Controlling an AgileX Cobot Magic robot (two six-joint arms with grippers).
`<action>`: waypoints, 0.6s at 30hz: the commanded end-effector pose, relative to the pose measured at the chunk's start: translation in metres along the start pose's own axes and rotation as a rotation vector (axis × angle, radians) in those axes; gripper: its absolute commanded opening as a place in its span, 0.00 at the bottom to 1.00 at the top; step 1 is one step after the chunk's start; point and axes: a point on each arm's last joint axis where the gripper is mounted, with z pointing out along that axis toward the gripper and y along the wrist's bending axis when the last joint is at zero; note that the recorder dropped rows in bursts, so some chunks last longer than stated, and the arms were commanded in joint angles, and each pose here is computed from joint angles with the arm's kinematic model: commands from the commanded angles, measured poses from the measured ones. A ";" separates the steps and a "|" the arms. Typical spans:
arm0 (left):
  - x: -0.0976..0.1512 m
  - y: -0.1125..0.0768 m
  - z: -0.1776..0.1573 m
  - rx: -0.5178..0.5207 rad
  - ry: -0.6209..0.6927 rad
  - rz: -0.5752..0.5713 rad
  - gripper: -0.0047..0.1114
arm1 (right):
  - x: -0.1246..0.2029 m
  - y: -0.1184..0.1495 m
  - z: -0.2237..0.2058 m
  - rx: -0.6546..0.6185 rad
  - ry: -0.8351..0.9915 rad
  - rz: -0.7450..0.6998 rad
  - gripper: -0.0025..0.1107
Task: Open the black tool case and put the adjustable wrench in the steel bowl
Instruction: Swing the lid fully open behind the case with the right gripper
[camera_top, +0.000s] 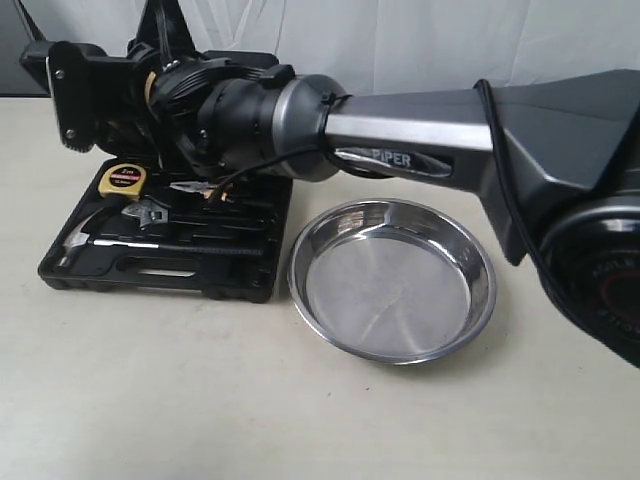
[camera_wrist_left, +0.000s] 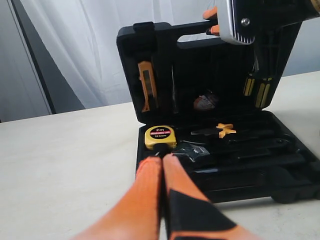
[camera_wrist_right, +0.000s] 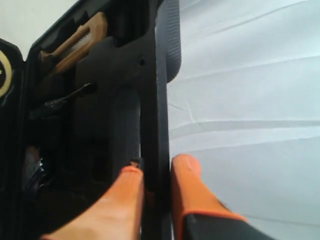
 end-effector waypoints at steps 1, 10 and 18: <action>-0.001 0.000 0.000 0.001 -0.002 -0.002 0.04 | 0.021 -0.027 0.001 0.080 0.056 0.013 0.01; -0.001 0.000 0.000 0.001 -0.002 -0.002 0.04 | 0.032 -0.030 0.005 0.082 0.071 0.023 0.01; -0.001 0.000 0.000 0.001 -0.002 -0.002 0.04 | 0.053 -0.035 0.009 0.085 0.136 0.078 0.01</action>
